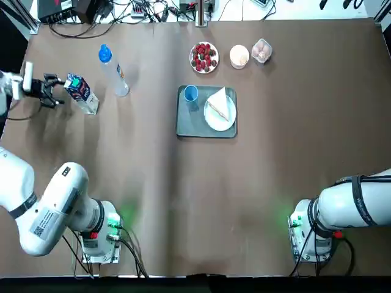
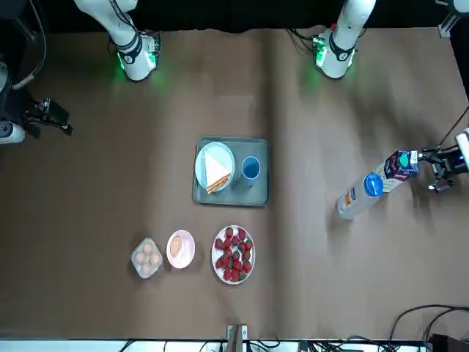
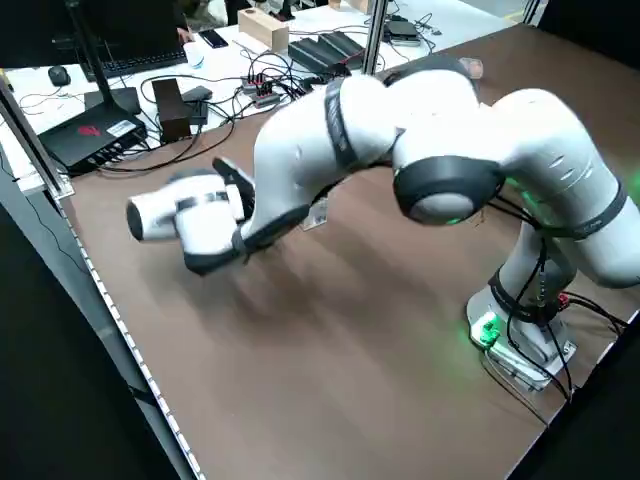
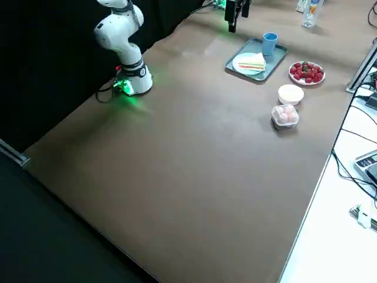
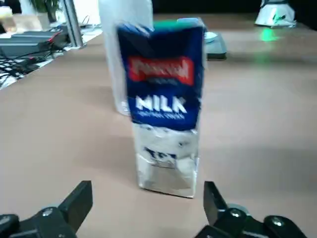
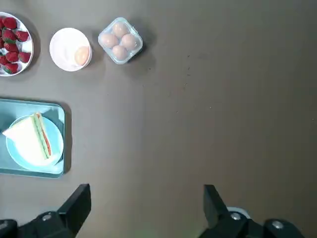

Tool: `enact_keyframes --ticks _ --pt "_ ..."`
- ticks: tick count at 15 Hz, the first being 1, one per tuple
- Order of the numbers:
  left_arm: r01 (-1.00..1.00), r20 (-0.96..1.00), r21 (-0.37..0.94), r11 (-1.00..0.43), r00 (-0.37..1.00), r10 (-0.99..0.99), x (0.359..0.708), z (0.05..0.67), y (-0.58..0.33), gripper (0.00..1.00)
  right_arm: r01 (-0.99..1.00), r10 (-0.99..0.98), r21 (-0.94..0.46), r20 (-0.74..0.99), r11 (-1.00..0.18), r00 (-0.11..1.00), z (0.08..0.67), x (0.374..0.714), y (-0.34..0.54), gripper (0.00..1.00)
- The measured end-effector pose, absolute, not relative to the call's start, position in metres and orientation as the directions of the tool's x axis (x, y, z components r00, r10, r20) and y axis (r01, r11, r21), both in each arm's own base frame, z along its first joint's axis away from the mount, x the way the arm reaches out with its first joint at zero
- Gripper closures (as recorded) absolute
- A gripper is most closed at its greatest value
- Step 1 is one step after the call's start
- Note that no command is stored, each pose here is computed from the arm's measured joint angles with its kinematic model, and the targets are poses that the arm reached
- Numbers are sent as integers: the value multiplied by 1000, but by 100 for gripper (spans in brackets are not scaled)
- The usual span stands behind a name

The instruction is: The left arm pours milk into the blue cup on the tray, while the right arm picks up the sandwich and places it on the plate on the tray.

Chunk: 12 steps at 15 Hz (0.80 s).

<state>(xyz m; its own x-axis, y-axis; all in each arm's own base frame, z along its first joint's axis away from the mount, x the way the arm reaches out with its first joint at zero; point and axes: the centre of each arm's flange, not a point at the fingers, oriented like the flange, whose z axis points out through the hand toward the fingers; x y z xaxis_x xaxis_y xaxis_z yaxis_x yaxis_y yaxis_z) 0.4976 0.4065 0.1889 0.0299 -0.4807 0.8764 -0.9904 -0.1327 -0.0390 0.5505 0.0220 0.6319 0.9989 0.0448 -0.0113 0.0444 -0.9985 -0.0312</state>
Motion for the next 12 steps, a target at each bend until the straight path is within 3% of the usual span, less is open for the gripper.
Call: enact_keyframes --ticks 4,8,12 --pt "-992 776 -29 -124 56 -628 532 308 390 1 44 45 -31 -11 -999 999 632 551 22 0" --pt "-999 601 0 -55 44 -798 579 434 296 1 44 45 -31 -11 -999 999 632 551 22 0" --pt "-991 470 90 -102 133 -873 608 481 196 1 44 45 -31 -11 -999 999 632 551 22 0"
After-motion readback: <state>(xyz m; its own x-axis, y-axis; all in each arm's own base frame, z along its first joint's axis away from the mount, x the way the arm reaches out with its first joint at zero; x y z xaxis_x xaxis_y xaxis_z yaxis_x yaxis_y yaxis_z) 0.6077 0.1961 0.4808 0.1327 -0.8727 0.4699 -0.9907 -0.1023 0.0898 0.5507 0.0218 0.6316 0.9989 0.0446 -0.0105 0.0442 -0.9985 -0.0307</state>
